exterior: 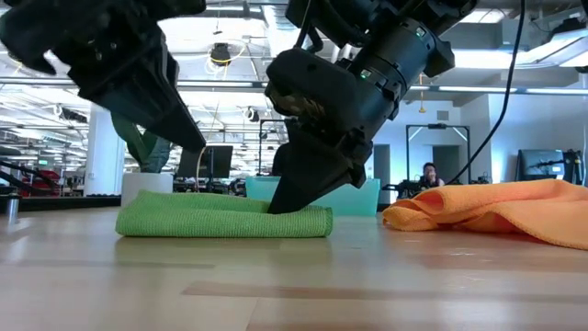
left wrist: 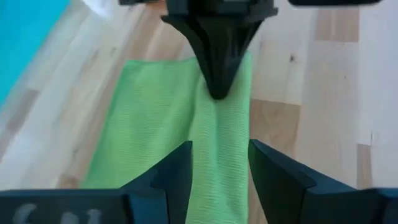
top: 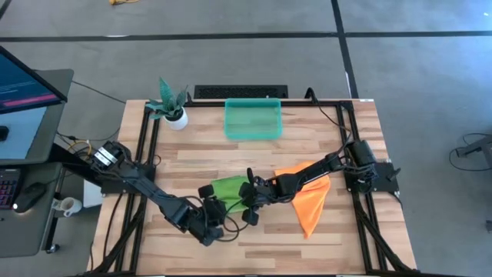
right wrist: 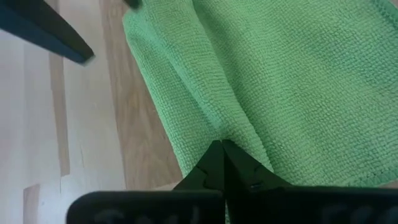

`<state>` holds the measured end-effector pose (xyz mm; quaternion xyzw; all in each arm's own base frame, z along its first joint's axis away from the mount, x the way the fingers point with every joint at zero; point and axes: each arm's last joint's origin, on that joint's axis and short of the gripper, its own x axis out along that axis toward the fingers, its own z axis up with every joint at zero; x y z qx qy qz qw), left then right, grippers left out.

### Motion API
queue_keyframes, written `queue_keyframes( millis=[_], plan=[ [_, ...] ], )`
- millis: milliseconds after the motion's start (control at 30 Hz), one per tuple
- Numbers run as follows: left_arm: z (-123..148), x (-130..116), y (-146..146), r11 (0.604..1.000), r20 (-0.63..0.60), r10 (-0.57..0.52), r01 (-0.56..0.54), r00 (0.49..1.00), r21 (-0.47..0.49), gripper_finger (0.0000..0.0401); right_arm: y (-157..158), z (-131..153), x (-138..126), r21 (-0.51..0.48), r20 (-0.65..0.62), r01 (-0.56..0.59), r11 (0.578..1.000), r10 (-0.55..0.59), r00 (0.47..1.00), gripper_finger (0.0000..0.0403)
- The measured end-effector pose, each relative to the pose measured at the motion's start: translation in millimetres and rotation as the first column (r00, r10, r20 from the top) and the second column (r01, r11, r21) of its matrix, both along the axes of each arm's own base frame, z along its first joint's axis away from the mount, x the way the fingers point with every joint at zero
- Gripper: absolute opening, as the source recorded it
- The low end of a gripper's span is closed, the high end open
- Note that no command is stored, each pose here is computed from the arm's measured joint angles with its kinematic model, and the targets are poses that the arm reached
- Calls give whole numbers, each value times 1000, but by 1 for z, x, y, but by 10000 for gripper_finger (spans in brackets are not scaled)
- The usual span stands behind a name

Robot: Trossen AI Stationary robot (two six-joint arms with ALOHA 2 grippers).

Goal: Roll towel into tight, uniform cylinder
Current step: Roll the green microfiber towel

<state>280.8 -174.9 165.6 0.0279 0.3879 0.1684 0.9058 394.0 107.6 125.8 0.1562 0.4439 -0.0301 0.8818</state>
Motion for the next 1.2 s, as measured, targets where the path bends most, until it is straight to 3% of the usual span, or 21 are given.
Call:
queue_keyframes(
  millis=[500,833,1200],
  plan=[
    [-37,-7,25,993,5,39,-39,999,-110,115,0,0,-1,-2,-7,0,1000,0,1000,13],
    [-57,-22,44,960,-13,221,-219,975,-172,97,0,0,0,-2,-7,1,1000,-1,1000,17],
    [-33,-10,18,988,61,94,-86,994,-130,95,0,-1,-1,-2,-10,0,1000,0,1000,16]
  ],
)
